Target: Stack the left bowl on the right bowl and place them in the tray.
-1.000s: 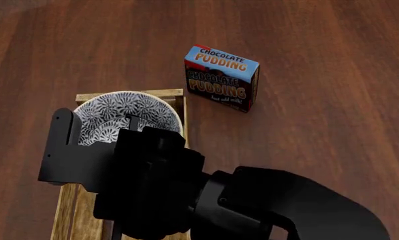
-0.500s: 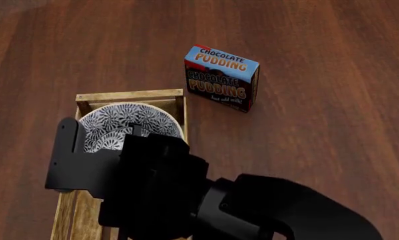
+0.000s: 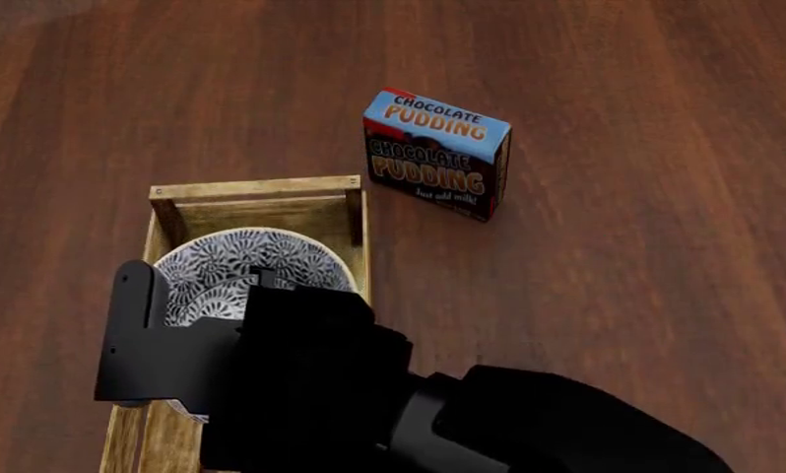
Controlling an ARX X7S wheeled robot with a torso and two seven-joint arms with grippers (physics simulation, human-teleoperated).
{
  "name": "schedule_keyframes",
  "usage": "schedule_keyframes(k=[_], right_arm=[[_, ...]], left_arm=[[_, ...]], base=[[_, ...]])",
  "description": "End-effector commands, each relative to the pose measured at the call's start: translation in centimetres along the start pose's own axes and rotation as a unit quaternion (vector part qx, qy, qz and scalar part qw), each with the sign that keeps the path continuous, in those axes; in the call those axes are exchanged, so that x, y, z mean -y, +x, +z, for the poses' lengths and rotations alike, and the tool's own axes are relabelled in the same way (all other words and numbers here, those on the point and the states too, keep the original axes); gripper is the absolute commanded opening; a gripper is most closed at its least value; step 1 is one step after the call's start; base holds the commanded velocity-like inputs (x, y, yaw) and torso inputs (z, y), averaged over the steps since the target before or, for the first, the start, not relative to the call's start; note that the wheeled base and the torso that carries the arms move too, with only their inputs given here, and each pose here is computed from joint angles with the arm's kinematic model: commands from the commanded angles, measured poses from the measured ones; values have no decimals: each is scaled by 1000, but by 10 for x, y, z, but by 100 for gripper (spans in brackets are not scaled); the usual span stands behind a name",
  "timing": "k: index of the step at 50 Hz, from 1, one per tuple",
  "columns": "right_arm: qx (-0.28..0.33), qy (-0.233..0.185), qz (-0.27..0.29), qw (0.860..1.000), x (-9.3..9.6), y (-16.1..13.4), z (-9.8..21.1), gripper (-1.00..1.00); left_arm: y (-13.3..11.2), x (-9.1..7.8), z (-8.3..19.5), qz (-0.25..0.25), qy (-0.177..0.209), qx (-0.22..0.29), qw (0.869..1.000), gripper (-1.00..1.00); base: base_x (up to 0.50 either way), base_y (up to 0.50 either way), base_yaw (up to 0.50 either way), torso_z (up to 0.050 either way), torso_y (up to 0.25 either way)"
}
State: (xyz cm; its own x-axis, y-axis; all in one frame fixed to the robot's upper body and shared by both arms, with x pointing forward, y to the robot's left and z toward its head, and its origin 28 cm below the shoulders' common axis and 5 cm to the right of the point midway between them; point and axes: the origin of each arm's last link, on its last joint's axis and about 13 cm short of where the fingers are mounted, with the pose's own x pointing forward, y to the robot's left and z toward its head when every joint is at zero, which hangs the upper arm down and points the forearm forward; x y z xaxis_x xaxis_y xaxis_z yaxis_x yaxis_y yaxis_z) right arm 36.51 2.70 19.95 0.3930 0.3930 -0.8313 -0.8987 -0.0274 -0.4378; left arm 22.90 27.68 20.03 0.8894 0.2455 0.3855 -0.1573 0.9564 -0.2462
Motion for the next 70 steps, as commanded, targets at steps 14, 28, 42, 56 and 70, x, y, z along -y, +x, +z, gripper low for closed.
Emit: schedule_keyframes(k=[14,28,42,56,70], right_arm=[[5,-33,11,999,-2,7,0,-100],[3,-37,28,999,-5,14,-4,-100],[6,-37,39,999,-5,18,-8,-100],[10,-31,55,998,-8,24,-13,-100],[9,-31,77,997,-13,29,-15,-100]], left_arm=[[1,-2,-2,0,0,0,1000,100],[2,-5,-5,3,-1,1,1000,100],[2,-4,-5,4,-2,0,1000,100],[1,-3,-2,6,0,-1,1000,100],[1,-2,0,8,0,0,1000,100]], base=[[0,0,0,0,1],[0,0,0,1,1],[0,0,0,0,0],[0,0,0,0,1],[0,0,0,1,0]])
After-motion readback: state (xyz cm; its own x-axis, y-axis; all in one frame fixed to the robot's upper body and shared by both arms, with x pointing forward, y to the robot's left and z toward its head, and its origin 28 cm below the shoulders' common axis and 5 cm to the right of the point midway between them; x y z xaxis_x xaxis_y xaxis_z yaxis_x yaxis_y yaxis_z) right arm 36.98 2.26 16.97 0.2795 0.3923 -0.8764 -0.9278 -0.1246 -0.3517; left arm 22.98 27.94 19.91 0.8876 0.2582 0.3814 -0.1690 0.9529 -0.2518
